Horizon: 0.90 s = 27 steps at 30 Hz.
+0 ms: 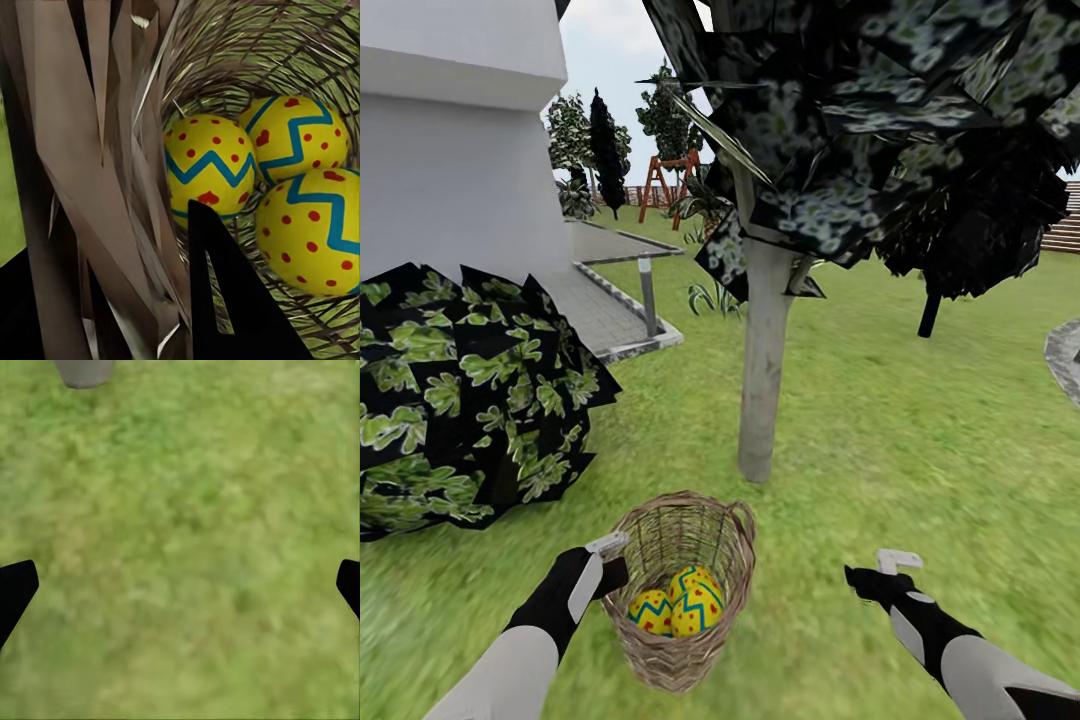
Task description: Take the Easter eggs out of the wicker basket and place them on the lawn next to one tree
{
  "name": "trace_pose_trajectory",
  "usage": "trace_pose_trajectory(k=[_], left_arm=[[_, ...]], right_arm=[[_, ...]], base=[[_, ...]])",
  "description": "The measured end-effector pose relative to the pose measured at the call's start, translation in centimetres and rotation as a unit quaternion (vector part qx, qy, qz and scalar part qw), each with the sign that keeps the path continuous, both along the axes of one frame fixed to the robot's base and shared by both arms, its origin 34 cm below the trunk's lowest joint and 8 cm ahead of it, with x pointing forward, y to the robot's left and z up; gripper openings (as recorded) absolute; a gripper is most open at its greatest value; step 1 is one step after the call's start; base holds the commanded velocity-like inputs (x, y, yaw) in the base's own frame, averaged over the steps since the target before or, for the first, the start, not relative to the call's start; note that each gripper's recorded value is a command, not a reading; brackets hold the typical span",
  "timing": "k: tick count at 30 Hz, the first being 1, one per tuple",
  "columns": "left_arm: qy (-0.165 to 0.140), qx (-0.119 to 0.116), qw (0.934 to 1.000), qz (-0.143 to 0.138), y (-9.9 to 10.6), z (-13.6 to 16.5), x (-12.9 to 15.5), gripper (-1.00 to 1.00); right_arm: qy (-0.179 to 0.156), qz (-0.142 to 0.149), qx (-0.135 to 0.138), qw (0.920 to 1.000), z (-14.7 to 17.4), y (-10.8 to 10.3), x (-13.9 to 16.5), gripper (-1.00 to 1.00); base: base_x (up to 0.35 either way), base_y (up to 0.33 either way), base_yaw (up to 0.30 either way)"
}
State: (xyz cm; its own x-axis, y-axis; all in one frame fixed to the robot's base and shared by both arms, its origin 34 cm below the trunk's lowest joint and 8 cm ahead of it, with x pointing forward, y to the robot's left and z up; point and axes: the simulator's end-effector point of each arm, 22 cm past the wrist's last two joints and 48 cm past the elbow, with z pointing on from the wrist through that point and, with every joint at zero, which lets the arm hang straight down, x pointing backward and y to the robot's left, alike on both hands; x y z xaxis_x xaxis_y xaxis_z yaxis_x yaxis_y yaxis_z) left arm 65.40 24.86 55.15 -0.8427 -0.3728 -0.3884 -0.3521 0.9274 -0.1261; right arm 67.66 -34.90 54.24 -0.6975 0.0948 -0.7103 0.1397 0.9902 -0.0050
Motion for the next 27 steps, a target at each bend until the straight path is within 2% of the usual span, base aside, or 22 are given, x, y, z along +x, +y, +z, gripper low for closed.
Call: trace_pose_trajectory(k=[6,20,27], left_arm=[[0.000,-0.004,1.0000,0.003,-0.07,0.01,0.02,-1.00],[0.000,-0.002,1.0000,0.002,0.04,-0.01,-0.01,-1.00],[0.000,-0.004,1.0000,0.003,-0.03,-0.04,0.03,-1.00]], right_arm=[[0.000,0.000,0.000,1.0000,0.00,0.00,0.00,1.00],[0.000,0.000,0.000,1.0000,0.01,-0.03,0.00,1.00],[0.000,-0.001,0.000,1.0000,-0.04,-0.03,0.01,1.00]], base=[[0.327,-0.015,0.000],[0.325,-0.158,0.000],[0.028,-0.011,0.000]])
